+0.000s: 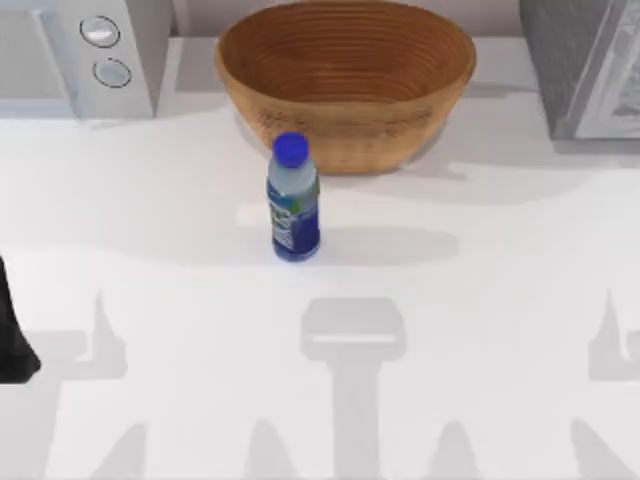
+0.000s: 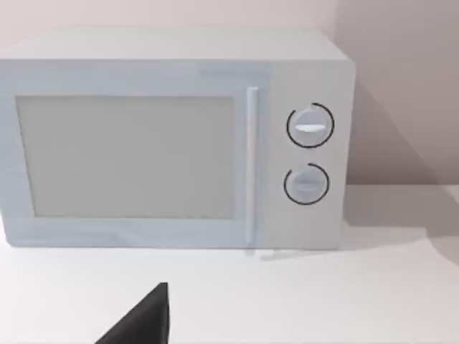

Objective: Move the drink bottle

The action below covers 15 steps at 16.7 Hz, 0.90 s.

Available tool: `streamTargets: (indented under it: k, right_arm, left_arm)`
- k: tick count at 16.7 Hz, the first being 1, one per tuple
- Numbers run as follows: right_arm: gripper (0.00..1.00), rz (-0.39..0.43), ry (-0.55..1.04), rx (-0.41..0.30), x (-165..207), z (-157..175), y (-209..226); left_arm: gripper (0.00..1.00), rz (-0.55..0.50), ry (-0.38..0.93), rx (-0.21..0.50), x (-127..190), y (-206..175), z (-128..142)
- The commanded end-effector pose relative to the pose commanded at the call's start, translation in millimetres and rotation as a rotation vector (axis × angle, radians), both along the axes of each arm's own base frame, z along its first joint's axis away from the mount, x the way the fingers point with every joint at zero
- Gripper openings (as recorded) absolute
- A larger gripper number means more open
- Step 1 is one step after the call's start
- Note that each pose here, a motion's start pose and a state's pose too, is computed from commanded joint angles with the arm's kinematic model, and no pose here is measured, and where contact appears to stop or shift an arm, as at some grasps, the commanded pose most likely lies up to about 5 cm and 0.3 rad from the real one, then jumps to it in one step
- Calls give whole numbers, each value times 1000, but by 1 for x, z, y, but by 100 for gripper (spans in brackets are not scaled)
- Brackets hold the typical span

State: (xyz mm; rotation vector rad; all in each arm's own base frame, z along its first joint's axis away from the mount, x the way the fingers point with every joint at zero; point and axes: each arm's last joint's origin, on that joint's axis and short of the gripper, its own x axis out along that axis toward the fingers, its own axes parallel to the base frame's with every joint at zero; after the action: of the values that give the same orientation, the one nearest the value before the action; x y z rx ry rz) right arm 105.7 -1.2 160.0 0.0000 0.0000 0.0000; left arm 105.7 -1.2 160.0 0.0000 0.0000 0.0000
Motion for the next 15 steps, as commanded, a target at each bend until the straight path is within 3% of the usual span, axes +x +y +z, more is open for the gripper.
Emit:
streamTargets:
  k: [7,15]
  right_arm:
    - [100,51,-3,-1,7,13,5]
    - [100,244,1,-10,62,44,37]
  left_arm:
    - [100,0,0,0,0,0,0]
    - [100,0,0,0,0,0,0]
